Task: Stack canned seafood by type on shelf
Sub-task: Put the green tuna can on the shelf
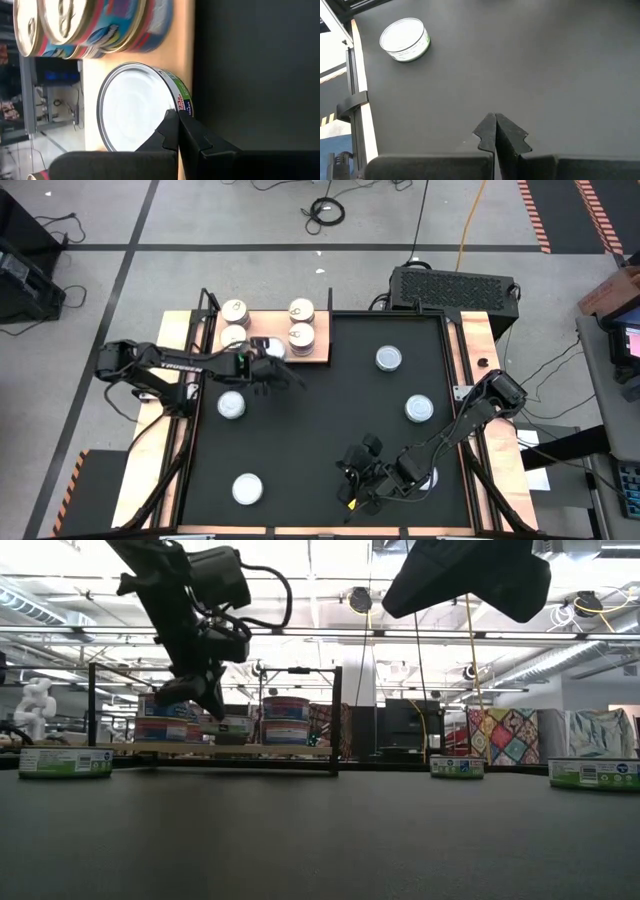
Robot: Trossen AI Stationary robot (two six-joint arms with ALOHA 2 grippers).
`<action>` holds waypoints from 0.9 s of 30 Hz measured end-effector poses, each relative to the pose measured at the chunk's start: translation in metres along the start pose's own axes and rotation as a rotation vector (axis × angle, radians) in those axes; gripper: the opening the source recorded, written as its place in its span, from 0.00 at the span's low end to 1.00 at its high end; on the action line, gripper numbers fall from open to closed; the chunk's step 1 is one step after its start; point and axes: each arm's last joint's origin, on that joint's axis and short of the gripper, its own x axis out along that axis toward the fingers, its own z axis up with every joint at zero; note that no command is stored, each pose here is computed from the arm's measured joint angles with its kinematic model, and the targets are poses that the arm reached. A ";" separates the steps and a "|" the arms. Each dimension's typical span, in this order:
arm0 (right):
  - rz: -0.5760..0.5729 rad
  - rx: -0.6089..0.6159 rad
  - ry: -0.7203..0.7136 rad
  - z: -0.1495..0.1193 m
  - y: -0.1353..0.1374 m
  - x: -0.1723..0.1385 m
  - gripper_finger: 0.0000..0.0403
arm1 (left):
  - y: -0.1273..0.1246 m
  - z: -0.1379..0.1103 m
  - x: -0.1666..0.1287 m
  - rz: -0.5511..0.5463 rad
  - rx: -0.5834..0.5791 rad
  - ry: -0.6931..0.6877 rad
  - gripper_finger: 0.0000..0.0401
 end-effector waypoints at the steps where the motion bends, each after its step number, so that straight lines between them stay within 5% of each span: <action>1: 0.000 -0.002 0.000 0.000 0.000 0.000 0.00 | 0.003 -0.001 0.002 0.000 -0.007 0.003 0.00; 21: 0.000 -0.024 0.000 0.000 0.000 0.000 0.00 | 0.084 -0.033 0.047 0.026 -0.140 -0.032 0.00; 27: 0.000 -0.052 0.000 0.000 0.000 0.000 0.00 | 0.091 -0.037 0.062 0.009 -0.109 -0.042 0.00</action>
